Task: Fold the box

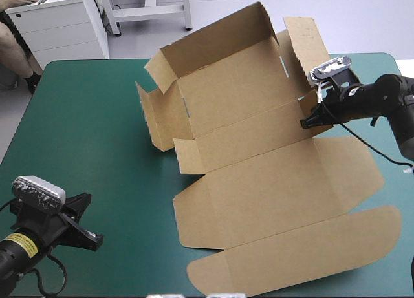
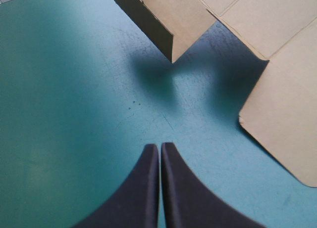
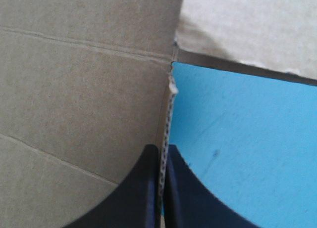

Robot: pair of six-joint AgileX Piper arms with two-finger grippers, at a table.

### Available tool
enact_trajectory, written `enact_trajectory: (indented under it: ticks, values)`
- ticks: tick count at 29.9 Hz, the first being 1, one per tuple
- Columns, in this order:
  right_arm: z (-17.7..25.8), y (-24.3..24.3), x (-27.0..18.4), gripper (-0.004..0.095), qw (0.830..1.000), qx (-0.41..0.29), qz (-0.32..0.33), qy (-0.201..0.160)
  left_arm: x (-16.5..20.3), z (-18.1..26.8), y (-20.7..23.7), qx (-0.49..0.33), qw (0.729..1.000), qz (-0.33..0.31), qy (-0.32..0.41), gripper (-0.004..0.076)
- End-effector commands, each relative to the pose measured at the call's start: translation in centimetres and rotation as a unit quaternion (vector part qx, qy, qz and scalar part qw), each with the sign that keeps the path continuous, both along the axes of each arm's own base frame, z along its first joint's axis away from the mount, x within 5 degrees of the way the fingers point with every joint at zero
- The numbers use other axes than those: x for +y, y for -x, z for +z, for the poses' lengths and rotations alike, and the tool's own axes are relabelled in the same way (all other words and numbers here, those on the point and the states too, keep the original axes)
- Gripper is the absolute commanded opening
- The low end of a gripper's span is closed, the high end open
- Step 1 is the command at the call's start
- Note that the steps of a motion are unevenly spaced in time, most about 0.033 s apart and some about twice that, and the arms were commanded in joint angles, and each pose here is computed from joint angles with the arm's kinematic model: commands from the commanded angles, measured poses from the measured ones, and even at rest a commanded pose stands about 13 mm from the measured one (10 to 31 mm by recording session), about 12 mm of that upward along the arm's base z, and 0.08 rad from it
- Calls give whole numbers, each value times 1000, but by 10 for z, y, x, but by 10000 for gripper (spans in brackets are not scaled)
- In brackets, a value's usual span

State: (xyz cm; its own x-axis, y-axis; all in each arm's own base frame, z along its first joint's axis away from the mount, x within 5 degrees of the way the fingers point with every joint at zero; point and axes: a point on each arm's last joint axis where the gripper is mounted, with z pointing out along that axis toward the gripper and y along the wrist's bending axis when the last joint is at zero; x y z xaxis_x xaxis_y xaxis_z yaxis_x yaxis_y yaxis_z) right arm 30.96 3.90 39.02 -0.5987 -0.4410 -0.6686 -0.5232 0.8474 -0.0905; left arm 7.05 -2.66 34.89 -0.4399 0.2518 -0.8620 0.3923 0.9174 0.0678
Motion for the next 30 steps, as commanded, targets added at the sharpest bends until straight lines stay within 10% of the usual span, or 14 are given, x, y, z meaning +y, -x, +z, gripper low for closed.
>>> enact_trajectory:
  ticks: [1,16,30]
  values:
    - [36,0,4,-19,995,-95,38,21,-1,15,-1,-40,999,-5,14,-8]
    - [29,-31,98,-20,925,-192,270,188,-1,15,-1,-39,999,-5,14,-8]
    - [-34,-45,178,-20,877,-171,393,218,-1,13,-1,-32,999,-5,11,-8]
